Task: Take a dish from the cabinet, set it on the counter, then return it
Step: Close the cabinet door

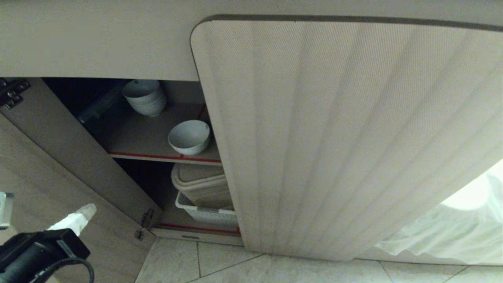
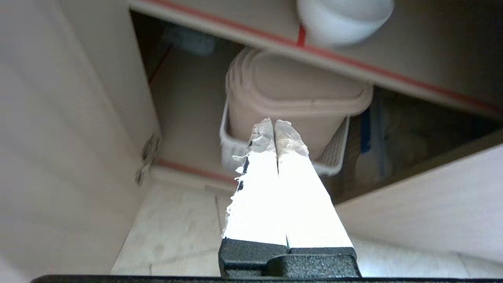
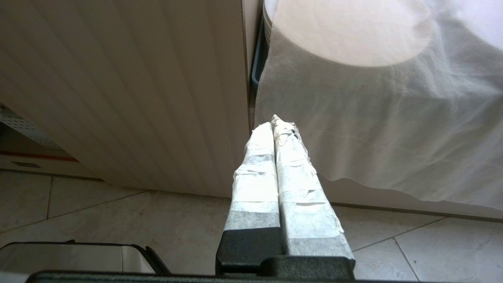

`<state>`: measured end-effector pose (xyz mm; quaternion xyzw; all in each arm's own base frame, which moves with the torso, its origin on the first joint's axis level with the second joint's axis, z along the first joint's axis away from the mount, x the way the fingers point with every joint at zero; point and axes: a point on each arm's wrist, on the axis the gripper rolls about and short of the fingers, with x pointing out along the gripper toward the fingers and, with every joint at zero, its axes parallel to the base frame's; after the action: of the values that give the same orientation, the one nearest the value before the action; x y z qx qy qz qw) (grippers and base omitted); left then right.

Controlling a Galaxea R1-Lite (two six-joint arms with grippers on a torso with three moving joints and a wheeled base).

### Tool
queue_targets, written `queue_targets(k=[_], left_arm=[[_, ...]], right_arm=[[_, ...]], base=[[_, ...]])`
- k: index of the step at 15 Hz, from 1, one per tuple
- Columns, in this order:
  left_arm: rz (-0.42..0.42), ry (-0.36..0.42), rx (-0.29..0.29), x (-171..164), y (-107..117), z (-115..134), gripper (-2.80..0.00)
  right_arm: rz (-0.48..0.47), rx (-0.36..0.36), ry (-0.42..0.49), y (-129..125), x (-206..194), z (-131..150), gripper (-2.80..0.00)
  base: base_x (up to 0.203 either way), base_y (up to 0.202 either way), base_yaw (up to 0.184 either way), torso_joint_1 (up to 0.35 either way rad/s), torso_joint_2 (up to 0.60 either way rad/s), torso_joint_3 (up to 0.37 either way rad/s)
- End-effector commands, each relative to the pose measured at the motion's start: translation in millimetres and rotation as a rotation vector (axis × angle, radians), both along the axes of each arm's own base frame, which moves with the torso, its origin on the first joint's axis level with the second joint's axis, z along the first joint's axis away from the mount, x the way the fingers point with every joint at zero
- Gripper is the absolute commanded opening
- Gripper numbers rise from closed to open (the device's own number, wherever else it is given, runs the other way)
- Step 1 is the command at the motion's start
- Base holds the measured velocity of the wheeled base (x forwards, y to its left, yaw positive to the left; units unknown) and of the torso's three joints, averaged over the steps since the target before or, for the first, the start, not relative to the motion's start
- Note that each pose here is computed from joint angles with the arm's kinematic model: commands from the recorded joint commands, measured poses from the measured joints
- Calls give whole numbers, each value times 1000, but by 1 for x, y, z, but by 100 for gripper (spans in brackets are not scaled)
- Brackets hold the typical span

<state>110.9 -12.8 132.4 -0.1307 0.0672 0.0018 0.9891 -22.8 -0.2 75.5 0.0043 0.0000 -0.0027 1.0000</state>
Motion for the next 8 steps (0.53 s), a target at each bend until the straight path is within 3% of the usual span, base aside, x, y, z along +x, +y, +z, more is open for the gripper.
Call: queue_targets(k=[1, 8], left_arm=[[8, -20, -7, -12, 4, 2, -280], [-40, 26, 3, -43, 9, -6, -280]], right_arm=[[-1, -1, -1, 0, 0, 0, -280], [-1, 0, -1, 0, 0, 0, -280]], base=[[0, 0, 0, 0, 0, 0], [0, 0, 0, 0, 0, 0]])
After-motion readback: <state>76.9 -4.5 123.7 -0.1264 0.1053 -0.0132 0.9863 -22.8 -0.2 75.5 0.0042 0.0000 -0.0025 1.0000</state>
